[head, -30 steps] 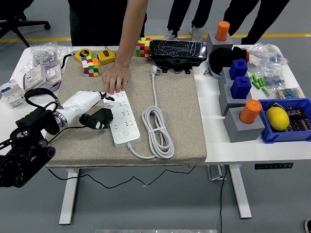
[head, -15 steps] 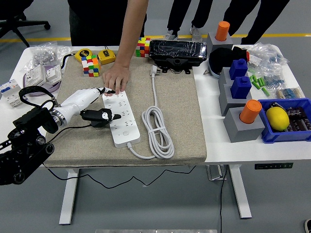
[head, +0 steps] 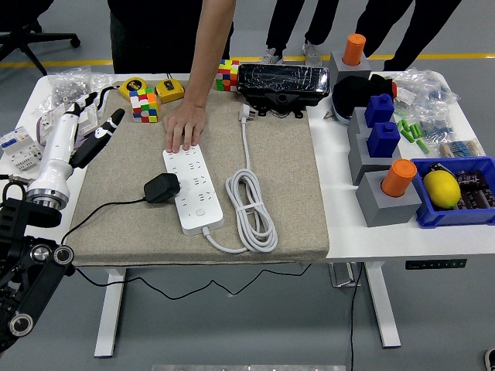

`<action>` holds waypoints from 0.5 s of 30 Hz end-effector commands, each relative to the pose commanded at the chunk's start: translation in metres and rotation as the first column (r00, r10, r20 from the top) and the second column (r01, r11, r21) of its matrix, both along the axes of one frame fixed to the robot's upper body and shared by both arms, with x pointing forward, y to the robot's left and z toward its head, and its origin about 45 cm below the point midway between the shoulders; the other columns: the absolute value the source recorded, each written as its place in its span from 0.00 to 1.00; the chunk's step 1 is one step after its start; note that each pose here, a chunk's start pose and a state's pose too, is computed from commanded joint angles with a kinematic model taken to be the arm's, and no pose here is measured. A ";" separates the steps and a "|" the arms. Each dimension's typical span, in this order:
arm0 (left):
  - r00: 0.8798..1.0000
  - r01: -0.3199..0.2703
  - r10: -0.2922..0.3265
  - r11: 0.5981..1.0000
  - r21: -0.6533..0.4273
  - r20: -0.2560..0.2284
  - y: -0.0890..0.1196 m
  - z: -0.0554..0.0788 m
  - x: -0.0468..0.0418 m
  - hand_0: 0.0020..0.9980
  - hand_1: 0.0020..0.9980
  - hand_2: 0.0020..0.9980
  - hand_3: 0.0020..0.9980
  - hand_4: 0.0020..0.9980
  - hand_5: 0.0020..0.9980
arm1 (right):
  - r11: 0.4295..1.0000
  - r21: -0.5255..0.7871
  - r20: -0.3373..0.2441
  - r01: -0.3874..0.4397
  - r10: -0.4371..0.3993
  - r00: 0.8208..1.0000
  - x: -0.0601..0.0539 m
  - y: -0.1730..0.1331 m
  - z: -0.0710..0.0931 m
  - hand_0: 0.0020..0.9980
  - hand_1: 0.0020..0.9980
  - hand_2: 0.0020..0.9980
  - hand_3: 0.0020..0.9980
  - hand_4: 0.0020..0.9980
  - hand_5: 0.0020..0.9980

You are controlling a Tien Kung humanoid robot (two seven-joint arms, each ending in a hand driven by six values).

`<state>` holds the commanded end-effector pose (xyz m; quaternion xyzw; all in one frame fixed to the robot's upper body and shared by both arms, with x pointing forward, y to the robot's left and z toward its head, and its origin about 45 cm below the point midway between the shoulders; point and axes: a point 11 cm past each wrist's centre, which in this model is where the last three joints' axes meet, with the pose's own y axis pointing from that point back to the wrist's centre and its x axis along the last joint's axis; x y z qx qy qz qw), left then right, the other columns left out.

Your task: Pick up the plug,place it near the board,insert it into the board,press the button

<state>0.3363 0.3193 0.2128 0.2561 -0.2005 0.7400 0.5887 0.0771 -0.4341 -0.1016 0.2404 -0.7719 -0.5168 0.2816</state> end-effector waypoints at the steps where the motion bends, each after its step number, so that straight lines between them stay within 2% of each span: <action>1: 1.000 -0.016 0.016 1.000 -0.011 -0.022 -0.001 0.001 -0.0082 1.00 1.00 0.98 0.98 1.00 1.00 | 1.000 0.000 -0.001 0.002 -0.002 1.000 -0.001 0.000 0.000 0.80 0.70 0.72 0.76 1.00 1.00; 3: 0.997 -0.032 0.032 0.999 0.003 -0.067 -0.001 0.000 -0.0198 1.00 1.00 0.98 0.98 1.00 1.00 | 1.000 0.000 -0.003 0.004 -0.004 1.000 -0.002 -0.001 0.000 0.80 0.70 0.72 0.76 1.00 1.00; 4: 0.996 -0.040 0.041 0.999 0.008 -0.084 -0.001 0.001 -0.0229 1.00 1.00 0.98 0.98 1.00 1.00 | 1.000 0.000 -0.003 0.004 -0.004 1.000 -0.002 -0.001 0.000 0.80 0.70 0.72 0.76 1.00 1.00; 7: 0.984 -0.033 0.044 0.997 0.064 -0.171 -0.004 -0.003 -0.0399 1.00 1.00 0.97 0.96 1.00 1.00 | 1.000 -0.004 0.001 0.007 -0.007 1.000 -0.001 -0.002 0.001 0.80 0.70 0.71 0.76 1.00 1.00; 9: 0.971 -0.008 0.032 0.995 0.100 -0.235 -0.009 -0.009 -0.0502 1.00 1.00 0.97 0.96 1.00 1.00 | 1.000 -0.006 0.003 0.008 -0.008 1.000 0.000 -0.003 0.001 0.80 0.70 0.71 0.76 1.00 1.00; 10: 0.960 0.008 0.025 0.993 0.117 -0.279 -0.011 -0.018 -0.0555 1.00 1.00 0.97 0.96 1.00 1.00 | 1.000 -0.007 0.002 0.008 -0.008 1.000 -0.001 -0.003 0.001 0.80 0.70 0.71 0.76 1.00 1.00; 12: 0.942 0.049 0.002 0.989 0.143 -0.335 -0.017 -0.030 -0.0637 1.00 1.00 0.97 0.96 1.00 1.00 | 1.000 -0.008 -0.001 0.009 -0.009 1.000 -0.002 -0.004 0.001 0.80 0.70 0.71 0.76 1.00 1.00; 15: 0.927 0.101 -0.042 0.985 0.141 -0.373 -0.027 -0.040 -0.0698 1.00 0.99 0.96 0.95 1.00 1.00 | 1.000 -0.008 -0.003 0.011 -0.011 1.000 -0.003 -0.004 0.001 0.80 0.70 0.71 0.76 1.00 1.00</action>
